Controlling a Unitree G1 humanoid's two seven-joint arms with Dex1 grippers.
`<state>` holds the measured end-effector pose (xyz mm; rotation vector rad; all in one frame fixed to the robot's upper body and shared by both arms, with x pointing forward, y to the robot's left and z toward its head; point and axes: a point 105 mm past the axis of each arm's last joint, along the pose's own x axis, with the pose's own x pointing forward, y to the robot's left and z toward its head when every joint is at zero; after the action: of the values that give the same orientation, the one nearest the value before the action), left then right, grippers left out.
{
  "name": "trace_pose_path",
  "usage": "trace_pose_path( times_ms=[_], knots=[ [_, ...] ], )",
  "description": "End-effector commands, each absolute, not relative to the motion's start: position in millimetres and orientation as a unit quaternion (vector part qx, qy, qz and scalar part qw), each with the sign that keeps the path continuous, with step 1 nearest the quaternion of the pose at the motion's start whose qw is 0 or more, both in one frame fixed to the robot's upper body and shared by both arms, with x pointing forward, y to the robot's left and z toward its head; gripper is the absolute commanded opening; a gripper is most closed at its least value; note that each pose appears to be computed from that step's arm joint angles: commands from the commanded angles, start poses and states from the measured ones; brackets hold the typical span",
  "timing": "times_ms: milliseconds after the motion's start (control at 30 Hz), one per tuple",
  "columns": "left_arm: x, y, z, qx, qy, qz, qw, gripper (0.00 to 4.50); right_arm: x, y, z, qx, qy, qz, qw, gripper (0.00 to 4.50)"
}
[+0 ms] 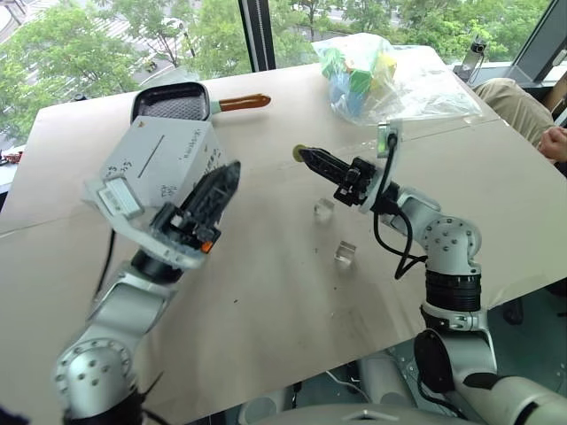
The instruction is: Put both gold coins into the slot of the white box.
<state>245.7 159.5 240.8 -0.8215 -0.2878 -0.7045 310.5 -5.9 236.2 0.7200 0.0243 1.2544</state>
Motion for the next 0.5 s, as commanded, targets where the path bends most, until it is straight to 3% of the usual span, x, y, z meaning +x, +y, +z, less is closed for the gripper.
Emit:
trace_pose_path(
  times_ms=[33, 167, 367, 500],
  knots=[
    [245.6, 152.5, 258.1, -0.452, -0.179, -0.356, 0.798, 3.26, 290.8, -5.4, 255.7, 0.355, 0.004, 0.611, 0.708, 0.05],
    [244.8, 134.2, 257.9, -0.469, -0.173, -0.389, 0.774, 3.26, 281.8, -4.6, 262.1, 0.373, 0.011, 0.628, 0.684, 0.05],
    [245.0, 116.6, 251.6, -0.477, -0.153, -0.411, 0.762, 0.55, 269.2, -2.6, 265.2, 0.377, 0.019, 0.651, 0.658, 0.0],
    [245.7, 112.5, 249.8, -0.48, -0.148, -0.416, 0.758, 0.55, 262.2, -0.5, 265.5, 0.376, 0.024, 0.663, 0.646, 0.0]
  ],
)
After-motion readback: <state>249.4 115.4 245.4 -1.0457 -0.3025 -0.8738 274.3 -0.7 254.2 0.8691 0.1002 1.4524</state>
